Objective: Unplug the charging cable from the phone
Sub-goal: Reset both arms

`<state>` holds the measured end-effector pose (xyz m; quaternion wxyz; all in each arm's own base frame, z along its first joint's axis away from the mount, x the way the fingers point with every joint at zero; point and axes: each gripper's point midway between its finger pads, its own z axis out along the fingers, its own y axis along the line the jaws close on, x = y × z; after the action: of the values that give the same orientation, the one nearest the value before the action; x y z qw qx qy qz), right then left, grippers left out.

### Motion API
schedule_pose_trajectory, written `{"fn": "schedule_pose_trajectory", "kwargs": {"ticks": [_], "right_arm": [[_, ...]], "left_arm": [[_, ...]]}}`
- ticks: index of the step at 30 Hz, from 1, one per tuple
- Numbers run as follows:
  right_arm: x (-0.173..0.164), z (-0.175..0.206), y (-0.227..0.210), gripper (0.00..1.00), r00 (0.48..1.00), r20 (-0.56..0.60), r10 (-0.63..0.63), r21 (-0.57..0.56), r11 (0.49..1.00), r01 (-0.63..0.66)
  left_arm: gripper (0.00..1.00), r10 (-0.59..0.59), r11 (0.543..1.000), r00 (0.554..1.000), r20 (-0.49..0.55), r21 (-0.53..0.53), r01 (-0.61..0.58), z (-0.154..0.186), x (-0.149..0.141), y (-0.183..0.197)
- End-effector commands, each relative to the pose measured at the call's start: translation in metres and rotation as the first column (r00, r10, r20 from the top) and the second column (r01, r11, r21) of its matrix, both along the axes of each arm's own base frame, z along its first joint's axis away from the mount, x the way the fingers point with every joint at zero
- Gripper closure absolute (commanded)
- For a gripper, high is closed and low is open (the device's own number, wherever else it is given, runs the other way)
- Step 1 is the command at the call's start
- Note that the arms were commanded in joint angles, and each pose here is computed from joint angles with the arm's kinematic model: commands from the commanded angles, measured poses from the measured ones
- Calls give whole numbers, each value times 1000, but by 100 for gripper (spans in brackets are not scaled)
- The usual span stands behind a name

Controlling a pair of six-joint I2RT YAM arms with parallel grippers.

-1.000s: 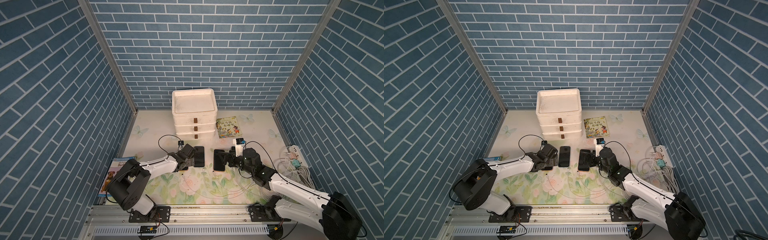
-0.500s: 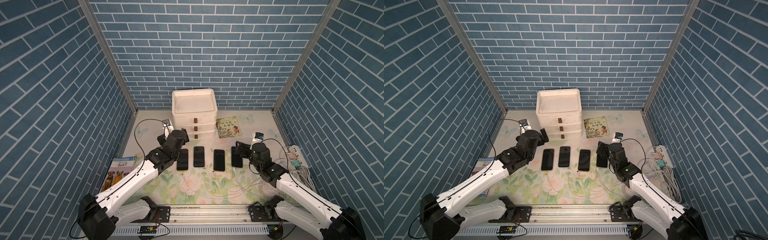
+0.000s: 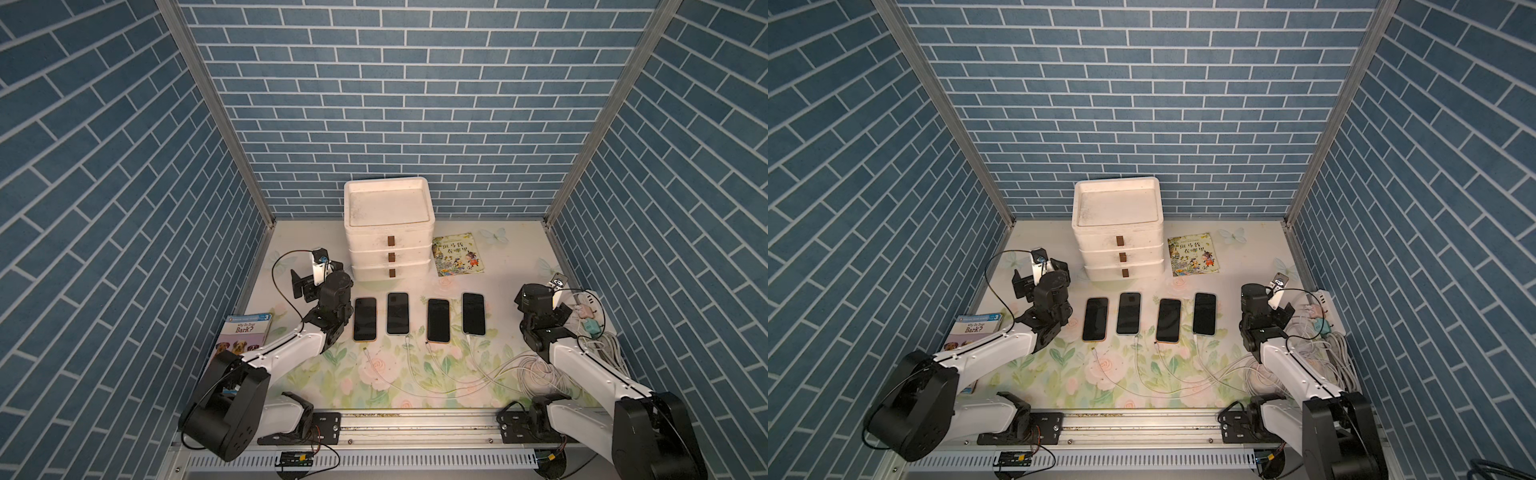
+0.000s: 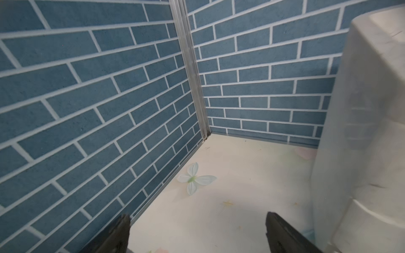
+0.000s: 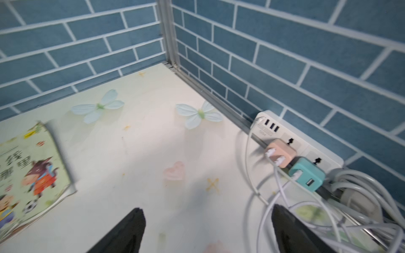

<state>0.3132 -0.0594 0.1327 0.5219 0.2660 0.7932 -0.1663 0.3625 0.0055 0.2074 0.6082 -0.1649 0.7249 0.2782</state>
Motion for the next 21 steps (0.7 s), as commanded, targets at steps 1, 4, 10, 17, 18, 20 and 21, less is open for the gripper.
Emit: {"fn": "schedule_pose_trajectory", "kwargs": {"ticks": [1,4,10,17,18,20,21], "right_arm": [[-10,3,-27,6,994,72,-84,-67,994,89],[-9,-2,-30,6,991,131,-36,-80,996,46],[14,11,-7,3,949,275,152,-122,985,-122],[43,6,48,0,836,228,500,-260,858,-443],[48,7,56,1,808,232,541,-284,832,-476],[54,-3,53,0,829,195,524,-252,844,-474],[53,-4,51,1,831,208,516,-252,849,-464]], "left_arm": [[0,18,999,1000,23,-29,-17,-14,12,20],[0,20,999,999,39,-49,-18,-45,2,35],[0,-70,993,990,122,-83,80,-59,-9,39],[0,-282,939,940,193,-145,312,-66,-11,35],[0,-289,934,943,165,-167,315,-75,-13,34],[0,-279,936,936,214,-156,315,-63,-13,37],[0,-265,940,946,186,-170,297,-71,-11,39]]}}
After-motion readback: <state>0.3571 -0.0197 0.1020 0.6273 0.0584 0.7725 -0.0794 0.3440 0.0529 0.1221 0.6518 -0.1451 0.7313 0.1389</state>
